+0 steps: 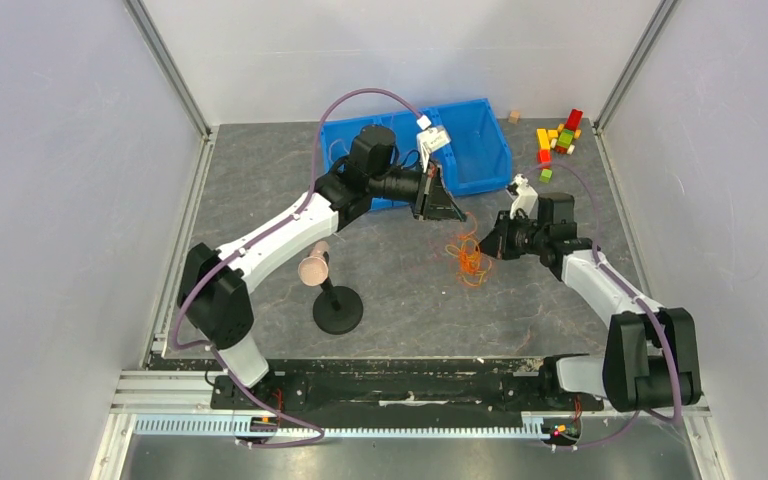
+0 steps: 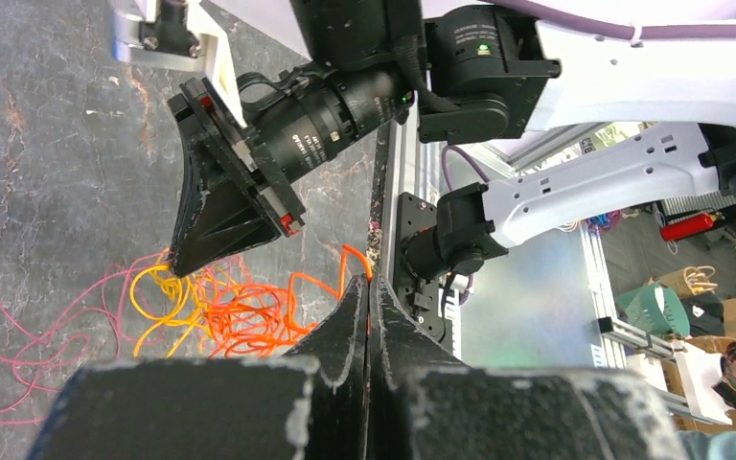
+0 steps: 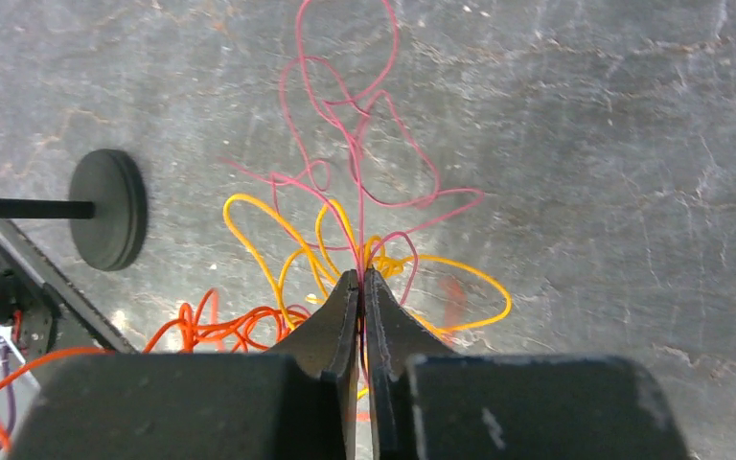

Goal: Untangle the cables

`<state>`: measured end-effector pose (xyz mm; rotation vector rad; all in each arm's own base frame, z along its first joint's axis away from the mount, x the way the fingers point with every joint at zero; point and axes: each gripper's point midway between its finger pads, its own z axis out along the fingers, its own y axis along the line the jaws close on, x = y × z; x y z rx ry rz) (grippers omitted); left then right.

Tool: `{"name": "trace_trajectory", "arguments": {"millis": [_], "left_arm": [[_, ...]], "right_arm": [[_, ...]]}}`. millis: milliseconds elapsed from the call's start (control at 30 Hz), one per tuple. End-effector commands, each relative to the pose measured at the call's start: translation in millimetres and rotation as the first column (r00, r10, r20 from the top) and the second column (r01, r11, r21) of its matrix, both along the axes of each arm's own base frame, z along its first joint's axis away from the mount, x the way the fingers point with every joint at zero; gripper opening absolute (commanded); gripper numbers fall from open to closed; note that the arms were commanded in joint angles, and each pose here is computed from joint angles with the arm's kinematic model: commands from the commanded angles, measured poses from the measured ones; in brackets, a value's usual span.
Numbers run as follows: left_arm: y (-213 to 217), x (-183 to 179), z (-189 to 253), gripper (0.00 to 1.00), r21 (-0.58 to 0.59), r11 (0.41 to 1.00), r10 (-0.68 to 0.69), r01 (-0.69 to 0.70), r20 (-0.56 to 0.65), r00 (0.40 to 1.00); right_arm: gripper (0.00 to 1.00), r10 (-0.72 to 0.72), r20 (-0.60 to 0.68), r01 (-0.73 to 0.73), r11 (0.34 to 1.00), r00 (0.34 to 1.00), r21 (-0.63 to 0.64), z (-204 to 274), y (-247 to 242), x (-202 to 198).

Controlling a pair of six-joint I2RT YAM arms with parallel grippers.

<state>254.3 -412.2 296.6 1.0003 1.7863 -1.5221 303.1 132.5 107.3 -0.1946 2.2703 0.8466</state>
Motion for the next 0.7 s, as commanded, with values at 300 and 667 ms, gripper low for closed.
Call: {"name": "trace_trajectory", "arguments": {"millis": [300,667], "left_arm": [[38.6,17.2,183.8,0.02,-0.307,0.952,0.108,-0.011,0.301,0.947],[87.3,54.5,294.8,0.02,-0.495,0.862,0.354,-0.111,0.430,0.830]], "right_arm": [[0.00,0.005,-0.015,-0.012,0.862,1.000,-0.507,-83.4,-94.9,-7.0],[0.00,0.010,-0.053,-0.041,0.774,0.999,-0.631,-107.2,-126.6,-21.7]]}}
